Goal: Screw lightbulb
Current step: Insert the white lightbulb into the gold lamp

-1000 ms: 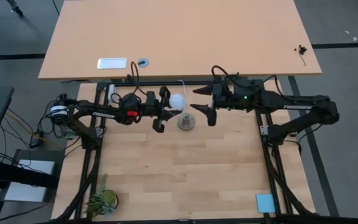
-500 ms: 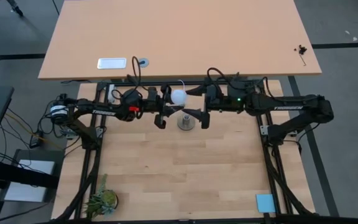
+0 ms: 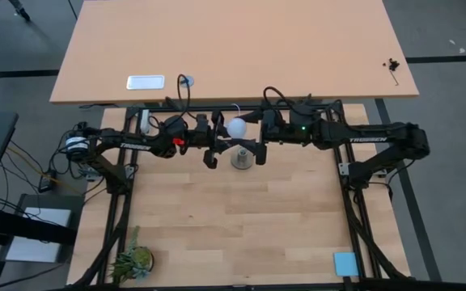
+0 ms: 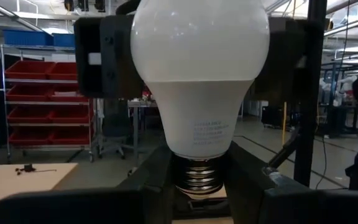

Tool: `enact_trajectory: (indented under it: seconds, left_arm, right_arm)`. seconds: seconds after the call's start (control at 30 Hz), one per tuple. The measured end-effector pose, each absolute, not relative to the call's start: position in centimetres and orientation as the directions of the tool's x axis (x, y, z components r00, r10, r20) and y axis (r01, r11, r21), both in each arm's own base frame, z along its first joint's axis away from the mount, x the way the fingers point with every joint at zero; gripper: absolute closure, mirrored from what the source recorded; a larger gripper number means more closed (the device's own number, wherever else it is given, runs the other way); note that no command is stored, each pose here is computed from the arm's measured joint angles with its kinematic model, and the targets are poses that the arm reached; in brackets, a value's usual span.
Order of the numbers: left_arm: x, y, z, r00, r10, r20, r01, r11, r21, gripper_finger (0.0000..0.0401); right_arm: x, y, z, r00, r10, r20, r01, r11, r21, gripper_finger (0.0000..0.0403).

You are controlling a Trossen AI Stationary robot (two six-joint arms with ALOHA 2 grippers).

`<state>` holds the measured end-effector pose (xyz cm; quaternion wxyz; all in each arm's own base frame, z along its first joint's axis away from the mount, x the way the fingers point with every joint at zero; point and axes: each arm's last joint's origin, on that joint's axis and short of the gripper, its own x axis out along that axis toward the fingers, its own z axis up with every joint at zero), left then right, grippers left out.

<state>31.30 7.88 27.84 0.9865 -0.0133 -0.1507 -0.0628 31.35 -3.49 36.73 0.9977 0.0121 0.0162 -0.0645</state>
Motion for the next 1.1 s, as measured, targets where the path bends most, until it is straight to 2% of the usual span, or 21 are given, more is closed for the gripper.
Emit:
enact_trajectory:
  seconds: [0.4, 0.7, 0.87, 1.1]
  left_arm:
    - [31.32, 7.89, 27.78, 0.948, -0.12, 0.294, 0.128, 0.992, -0.009, 0.03]
    - [31.37, 7.88, 27.63, 0.953, -0.122, 0.279, 0.131, 0.991, -0.014, 0.03]
    - [31.41, 7.91, 27.48, 0.957, -0.118, 0.265, 0.128, 0.992, -0.022, 0.0288]
    - [31.42, 7.92, 27.45, 0.958, -0.116, 0.262, 0.127, 0.991, -0.028, 0.0275]
  right_arm:
    - [31.9, -3.64, 35.98, 0.992, -0.112, -0.066, 0.114, 0.993, 0.03, 0.0066]
    - [31.88, -3.74, 35.82, 0.99, -0.115, -0.083, 0.115, 0.993, -0.001, 0.0169]
    - [31.86, -3.87, 35.74, 0.989, -0.118, -0.091, 0.118, 0.993, -0.001, 0.0169]
    - [31.86, -3.87, 35.71, 0.989, -0.117, -0.093, 0.118, 0.993, 0.004, 0.0132]
